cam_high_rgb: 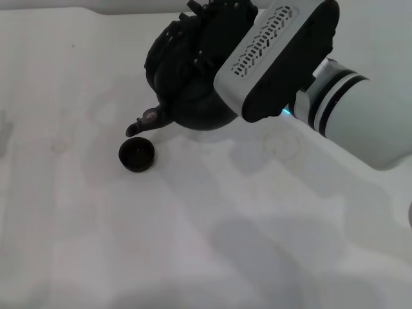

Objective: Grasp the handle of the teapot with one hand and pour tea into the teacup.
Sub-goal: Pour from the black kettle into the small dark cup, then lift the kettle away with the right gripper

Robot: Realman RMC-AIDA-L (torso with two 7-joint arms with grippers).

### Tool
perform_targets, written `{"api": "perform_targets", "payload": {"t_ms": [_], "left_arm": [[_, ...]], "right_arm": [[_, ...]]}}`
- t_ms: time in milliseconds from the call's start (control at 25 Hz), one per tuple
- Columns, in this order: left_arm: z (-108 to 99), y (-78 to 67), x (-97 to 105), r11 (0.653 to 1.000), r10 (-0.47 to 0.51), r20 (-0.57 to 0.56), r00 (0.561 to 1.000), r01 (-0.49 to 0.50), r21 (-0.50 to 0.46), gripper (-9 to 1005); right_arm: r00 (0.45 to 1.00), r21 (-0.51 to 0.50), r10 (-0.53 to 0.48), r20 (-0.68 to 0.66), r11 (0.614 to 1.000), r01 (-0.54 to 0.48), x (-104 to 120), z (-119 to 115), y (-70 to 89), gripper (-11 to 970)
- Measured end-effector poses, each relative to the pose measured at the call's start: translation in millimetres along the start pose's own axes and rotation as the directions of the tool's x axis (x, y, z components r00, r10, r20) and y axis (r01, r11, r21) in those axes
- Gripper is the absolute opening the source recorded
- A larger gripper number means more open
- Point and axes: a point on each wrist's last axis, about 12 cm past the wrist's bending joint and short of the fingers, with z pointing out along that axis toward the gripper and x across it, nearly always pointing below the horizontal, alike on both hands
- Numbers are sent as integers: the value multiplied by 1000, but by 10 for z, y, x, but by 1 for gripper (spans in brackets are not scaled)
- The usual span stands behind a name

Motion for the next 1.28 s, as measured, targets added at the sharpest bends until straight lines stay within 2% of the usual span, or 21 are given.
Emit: {"api": "perform_targets", "payload": {"t_ms": [1280], "left_arm": [[37,-23,-6,1000,-3,5,1000,3,8,889]], "right_arm": [[986,46,-164,-14,985,164,-62,33,37,116]]}}
